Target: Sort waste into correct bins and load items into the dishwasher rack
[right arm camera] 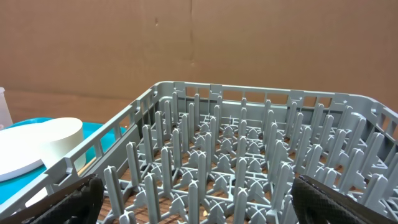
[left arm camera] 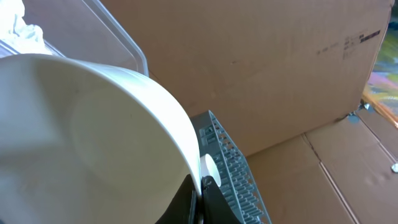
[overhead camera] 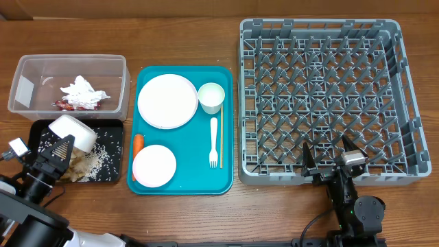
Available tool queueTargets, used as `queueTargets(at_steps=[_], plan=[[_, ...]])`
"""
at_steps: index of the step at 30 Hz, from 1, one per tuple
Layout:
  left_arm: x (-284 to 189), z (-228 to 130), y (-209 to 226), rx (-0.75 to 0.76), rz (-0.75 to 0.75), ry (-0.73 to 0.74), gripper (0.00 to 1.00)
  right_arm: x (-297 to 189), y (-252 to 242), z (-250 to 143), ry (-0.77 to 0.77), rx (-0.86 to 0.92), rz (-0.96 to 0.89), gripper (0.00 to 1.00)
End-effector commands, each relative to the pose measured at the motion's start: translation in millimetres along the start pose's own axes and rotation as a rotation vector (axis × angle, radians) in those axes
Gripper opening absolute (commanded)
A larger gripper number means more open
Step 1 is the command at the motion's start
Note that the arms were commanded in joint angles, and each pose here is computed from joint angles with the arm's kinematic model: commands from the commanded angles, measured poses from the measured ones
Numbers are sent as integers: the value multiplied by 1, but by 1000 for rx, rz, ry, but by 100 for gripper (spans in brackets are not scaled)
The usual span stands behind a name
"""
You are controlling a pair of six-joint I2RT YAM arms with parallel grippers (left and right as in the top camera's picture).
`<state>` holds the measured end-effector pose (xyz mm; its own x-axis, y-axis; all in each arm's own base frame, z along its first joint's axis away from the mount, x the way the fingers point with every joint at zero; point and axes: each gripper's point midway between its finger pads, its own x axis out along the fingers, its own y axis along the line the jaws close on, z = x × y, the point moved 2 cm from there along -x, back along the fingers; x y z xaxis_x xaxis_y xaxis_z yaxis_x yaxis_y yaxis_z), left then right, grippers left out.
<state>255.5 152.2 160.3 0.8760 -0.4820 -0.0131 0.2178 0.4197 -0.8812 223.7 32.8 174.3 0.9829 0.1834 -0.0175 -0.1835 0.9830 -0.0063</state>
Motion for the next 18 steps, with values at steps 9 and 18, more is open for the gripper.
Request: queueTargets(at_steps=[9, 18], plan=[[5, 9, -15, 43, -20, 4, 4, 0, 1, -2, -1, 2, 6, 100], [14, 6, -19, 16, -41, 31, 4, 0, 1, -2, -1, 2, 6, 100]])
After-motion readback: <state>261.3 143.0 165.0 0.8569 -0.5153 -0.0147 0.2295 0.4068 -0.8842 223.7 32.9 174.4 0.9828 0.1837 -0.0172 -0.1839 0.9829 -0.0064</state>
